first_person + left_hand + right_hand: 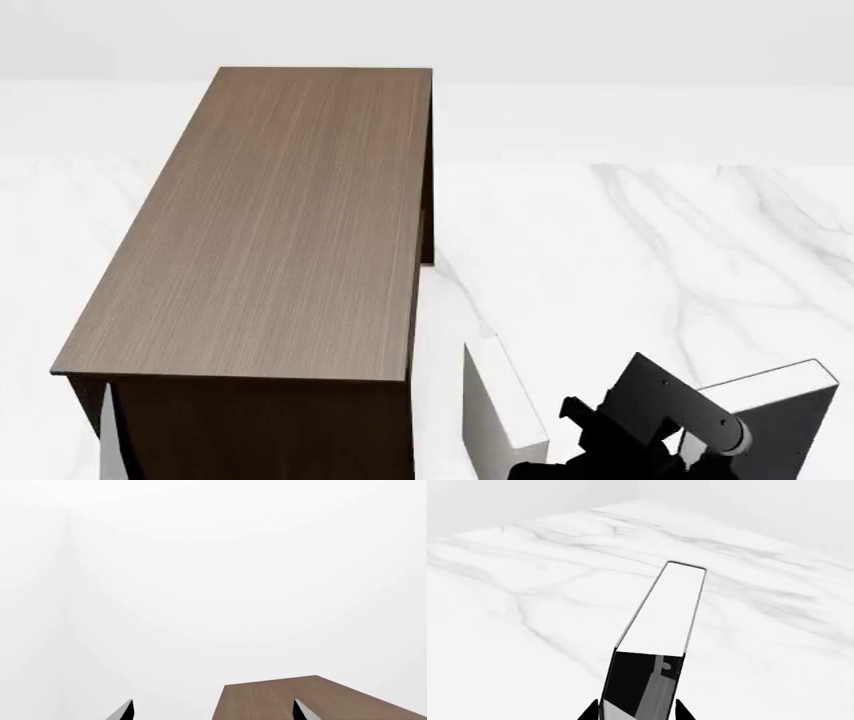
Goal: Pick up the book in the middle and place it on the cabinet shelf.
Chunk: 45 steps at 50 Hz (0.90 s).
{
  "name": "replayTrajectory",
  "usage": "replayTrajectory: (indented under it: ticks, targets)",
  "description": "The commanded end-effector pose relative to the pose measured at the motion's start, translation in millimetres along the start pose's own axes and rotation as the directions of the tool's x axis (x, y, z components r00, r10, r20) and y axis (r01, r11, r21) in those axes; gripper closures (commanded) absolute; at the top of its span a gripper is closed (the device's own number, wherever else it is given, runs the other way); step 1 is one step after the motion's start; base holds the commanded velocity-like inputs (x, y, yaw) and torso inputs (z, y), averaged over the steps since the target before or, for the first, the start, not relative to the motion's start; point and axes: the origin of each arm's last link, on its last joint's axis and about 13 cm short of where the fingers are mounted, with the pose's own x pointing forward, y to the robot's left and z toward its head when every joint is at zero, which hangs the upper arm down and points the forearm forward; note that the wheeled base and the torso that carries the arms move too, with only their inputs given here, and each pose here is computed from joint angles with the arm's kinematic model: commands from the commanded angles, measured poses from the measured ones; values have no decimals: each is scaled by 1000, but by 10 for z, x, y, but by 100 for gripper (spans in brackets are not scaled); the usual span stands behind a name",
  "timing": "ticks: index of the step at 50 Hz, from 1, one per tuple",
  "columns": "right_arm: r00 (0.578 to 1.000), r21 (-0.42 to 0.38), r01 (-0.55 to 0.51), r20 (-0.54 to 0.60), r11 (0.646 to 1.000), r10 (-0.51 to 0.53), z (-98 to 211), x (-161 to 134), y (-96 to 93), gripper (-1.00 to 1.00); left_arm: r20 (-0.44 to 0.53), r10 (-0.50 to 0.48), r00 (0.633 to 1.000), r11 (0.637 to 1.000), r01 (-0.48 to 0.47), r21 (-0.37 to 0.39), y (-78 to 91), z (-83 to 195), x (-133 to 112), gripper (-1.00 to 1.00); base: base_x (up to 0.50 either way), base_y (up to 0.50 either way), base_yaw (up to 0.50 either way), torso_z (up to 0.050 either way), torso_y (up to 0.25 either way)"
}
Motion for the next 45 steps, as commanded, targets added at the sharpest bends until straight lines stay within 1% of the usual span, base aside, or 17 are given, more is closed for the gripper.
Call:
replayTrajectory:
  ticks: [1,7,12,15,18,19,21,24,27,32,37,39,41,42,43,44,45]
  targets:
    - [998,-16,-45,38,999,45,49,-64,52,100,15,-1,1000,1000,1,2,8,10,13,-100,0,0,0,0,0]
    - [995,1,-60,85,998,59,150,-104,34,100,15,-4,1000,1000,4,2,7,9,11,-100,0,0,0,0,2]
    - [988,59,-107,118,993,99,328,-194,-13,100,16,-4,1000,1000,4,2,8,10,9,-100,0,0,0,0,0]
    - [980,110,-152,144,982,135,501,-291,-66,100,16,-5,1000,1000,5,2,7,10,7,-100,0,0,0,0,3]
    - [970,165,-206,166,964,179,696,-409,-134,100,17,-5,1000,1000,5,2,7,11,7,-100,0,0,0,0,3]
    - [965,198,-229,177,953,195,799,-471,-178,100,17,-5,1000,1000,5,2,7,11,7,-100,0,0,0,0,0]
    - [964,222,-235,177,946,198,872,-517,-220,100,17,-5,1000,1000,5,2,6,11,7,-100,0,0,0,0,0]
    - [945,267,-280,246,922,216,1087,-640,-323,100,17,-6,1000,1000,6,2,5,11,7,-100,0,0,0,0,3]
    - [926,275,-331,279,903,254,1238,-753,-411,100,18,-5,1000,1000,5,3,6,11,9,-100,0,0,0,0,0]
    - [905,298,-371,326,879,272,1384,-868,-505,100,18,-4,1000,1000,3,4,9,6,15,-100,0,0,0,0,2]
    - [857,301,-435,428,849,287,1566,-1019,-612,100,19,-1,1000,1000,1,4,12,4,19,-100,0,0,0,0,0]
    - [821,295,-494,467,818,328,1626,-1108,-655,100,21,0,1000,1000,0,5,12,6,21,-100,0,0,0,0,5]
    - [809,293,-507,485,810,332,1653,-1155,-685,100,21,0,1000,1000,0,4,13,8,23,-100,0,0,0,0,0]
    - [782,292,-539,521,790,341,1704,-1217,-729,100,22,1,1000,1000,-1,5,13,10,24,-100,0,0,0,0,0]
    - [771,290,-553,534,781,347,1727,-1247,-750,100,22,1,1000,1000,-1,4,14,11,24,-100,0,0,0,0,0]
    - [771,290,-553,534,781,347,1728,-1248,-751,100,22,1,1000,1000,-1,4,14,11,24,-100,0,0,0,0,0]
    - [743,283,-582,565,762,358,1766,-1302,-786,100,23,1,1000,1000,-1,5,14,12,23,-100,0,0,0,0,0]
